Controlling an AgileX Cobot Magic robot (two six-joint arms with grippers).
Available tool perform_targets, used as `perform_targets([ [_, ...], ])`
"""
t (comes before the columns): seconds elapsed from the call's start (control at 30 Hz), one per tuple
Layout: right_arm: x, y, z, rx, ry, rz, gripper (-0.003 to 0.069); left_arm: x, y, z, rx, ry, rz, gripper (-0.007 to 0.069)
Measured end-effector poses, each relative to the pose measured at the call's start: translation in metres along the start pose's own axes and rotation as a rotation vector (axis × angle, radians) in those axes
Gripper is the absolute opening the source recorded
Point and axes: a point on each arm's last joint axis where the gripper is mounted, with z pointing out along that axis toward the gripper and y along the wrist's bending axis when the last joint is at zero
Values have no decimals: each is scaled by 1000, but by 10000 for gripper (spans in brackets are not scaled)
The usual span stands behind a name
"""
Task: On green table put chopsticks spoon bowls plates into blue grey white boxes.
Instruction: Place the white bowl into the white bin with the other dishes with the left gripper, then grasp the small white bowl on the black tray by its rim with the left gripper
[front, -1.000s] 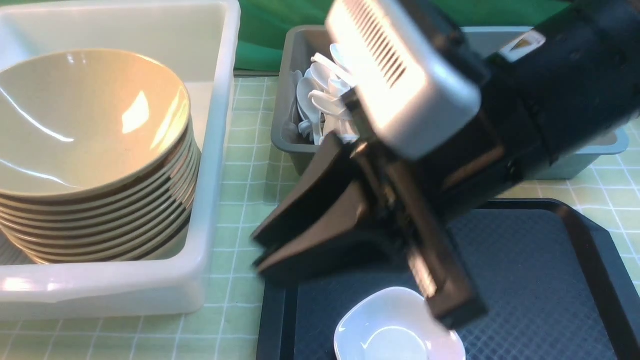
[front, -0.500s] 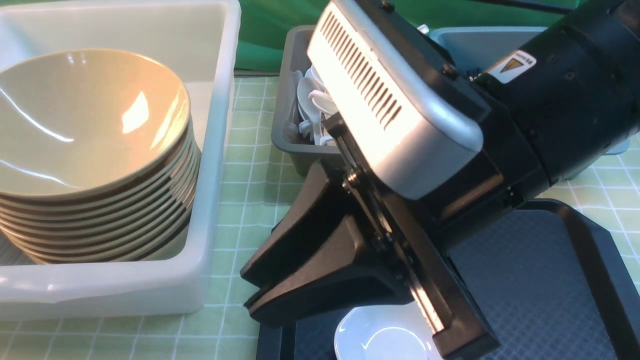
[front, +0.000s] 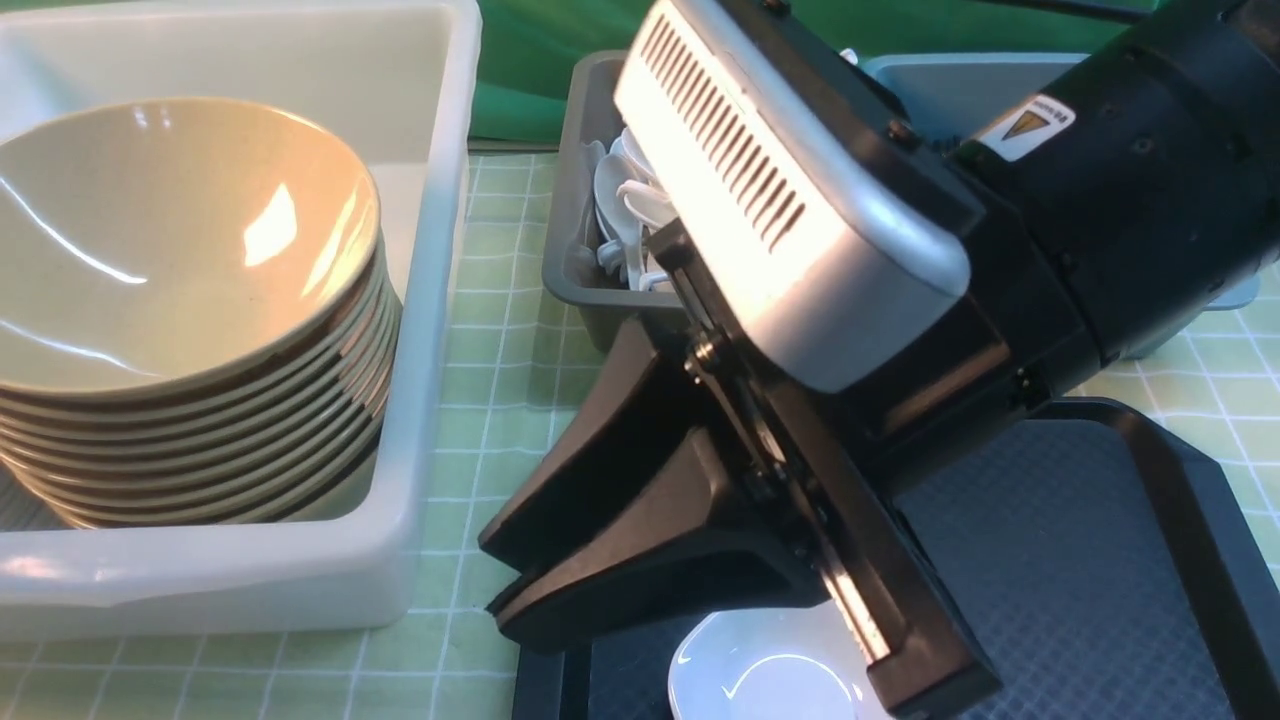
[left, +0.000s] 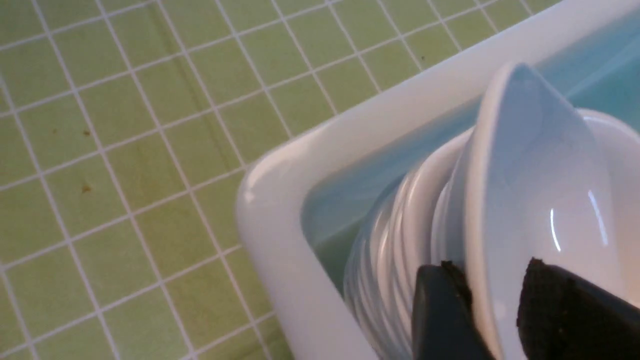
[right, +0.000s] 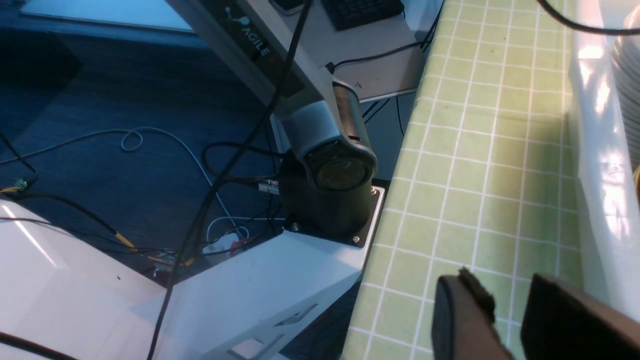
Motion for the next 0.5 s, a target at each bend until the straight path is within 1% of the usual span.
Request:
perform_targets([
  [0.03, -2, 0, -1, 0, -2, -6, 195, 1, 1, 0, -11, 9, 1, 272],
  [0.07, -2, 1, -1, -1, -3, -7, 196, 1, 1, 0, -13, 10, 2, 281],
  [0.1, -5, 1, -3, -3, -6, -15, 197, 2, 3, 0, -29, 18, 6, 347],
  [0.13, -7, 2, -4, -6, -7, -22, 199, 2, 4, 0, -40, 22, 14, 395],
  [0.17, -8, 3, -4, -9, -8, -25, 200, 2, 4, 0, -44, 22, 18, 415],
  [0.23, -14, 4, -8, -9, -16, -28, 203, 1, 8, -6, -70, 23, 55, 538],
  [0.3, -19, 5, -11, -5, -24, -24, 204, -2, 8, -17, -64, 12, 82, 599],
  [0.33, -19, 5, -11, -4, -25, -23, 204, -2, 7, -19, -61, 11, 84, 603],
  [0.37, -24, 6, -13, 1, -33, -20, 204, -6, 4, -31, -39, 1, 128, 635],
  [0.47, -29, 7, -16, 3, -41, -10, 204, -10, -5, -53, 18, 13, 217, 650],
  [0.5, -32, 8, -18, 4, -44, -3, 205, -12, -12, -66, 63, 35, 273, 648],
])
